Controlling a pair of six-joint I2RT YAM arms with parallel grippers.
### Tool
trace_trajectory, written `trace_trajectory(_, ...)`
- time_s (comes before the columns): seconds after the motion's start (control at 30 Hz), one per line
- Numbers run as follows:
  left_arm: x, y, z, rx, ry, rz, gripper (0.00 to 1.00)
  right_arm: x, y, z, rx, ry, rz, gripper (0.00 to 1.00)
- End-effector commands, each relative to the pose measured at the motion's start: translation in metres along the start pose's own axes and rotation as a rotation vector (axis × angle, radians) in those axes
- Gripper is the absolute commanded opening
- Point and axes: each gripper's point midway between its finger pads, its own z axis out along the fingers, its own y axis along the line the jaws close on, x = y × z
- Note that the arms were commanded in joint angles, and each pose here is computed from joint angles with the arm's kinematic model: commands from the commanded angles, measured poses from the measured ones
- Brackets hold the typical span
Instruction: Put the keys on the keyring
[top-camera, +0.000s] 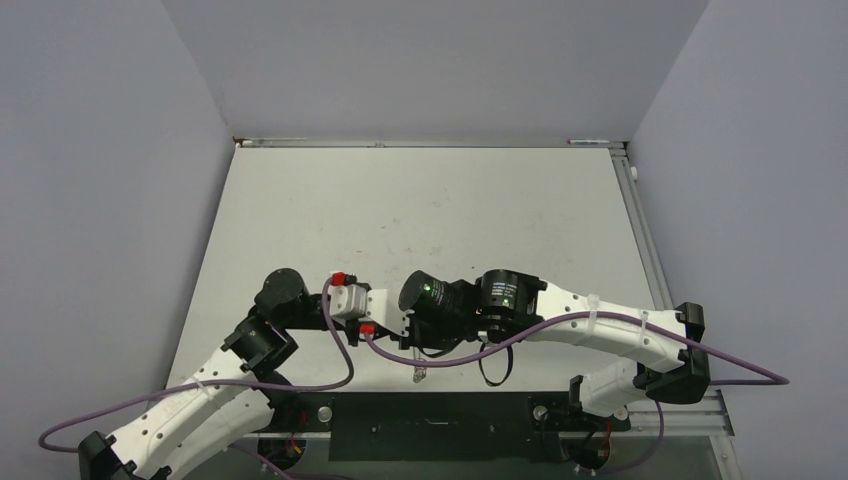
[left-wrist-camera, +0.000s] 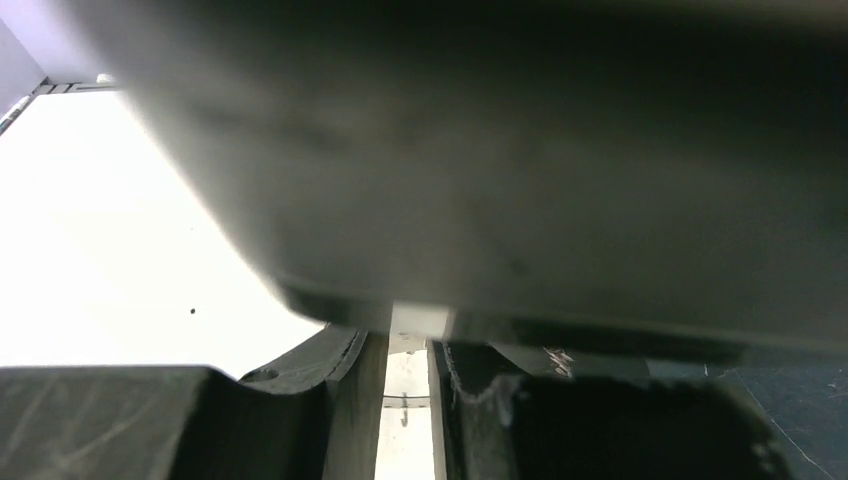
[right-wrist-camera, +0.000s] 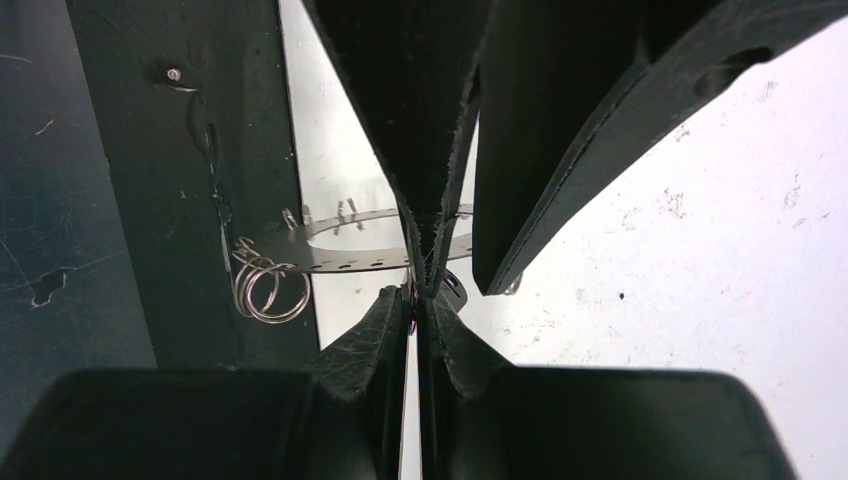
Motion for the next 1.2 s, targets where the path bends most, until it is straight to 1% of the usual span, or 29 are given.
trace_trajectory(0.0, -0.0148, 0.0026, 0.0014, -0.004, -0.010, 0.043, 0.17, -0.0255, -0.0085, -0.0261, 0.048, -0.124, 0.006, 0.05)
trace_trajectory(0.07, -0.0138, 0.0026, 0.0013, -0.005, -0.006, 0.043, 0.19, -0.0253, -0.0084, -0.0265, 0.049, -0.127, 0.008, 0.05)
trace_trajectory(0.2, -0.0126, 0.0028, 0.0003, -0.014, -0.005, 0.047, 0.31, -0.0246, -0.0140, -0.0296, 0.082, -0.128, 0.010, 0.05)
trace_trajectory(0.27, -0.0150, 0.0037, -0.0005, -0.024, -0.010, 0.052, 0.34, -0.0242, -0.0140, -0.0311, 0.083, -0.130, 0.010, 0.05)
trace_trajectory(0.6, -0.0189, -0.0001, -0.0018, -0.013, -0.031, 0.060, 0.32, -0.0253, -0.0161, -0.0340, 0.094, -0.139, 0.016, 0.05)
trace_trajectory(0.9, -0.0198, 0.0029, 0.0015, -0.011, -0.030, 0.042, 0.24, -0.0262, -0.0151, -0.0321, 0.090, -0.142, 0.017, 0.05)
trace_trajectory(1.17, -0.0171, 0.0035, 0.0045, -0.002, -0.025, 0.023, 0.23, -0.0287, -0.0163, -0.0312, 0.097, -0.151, 0.017, 0.05)
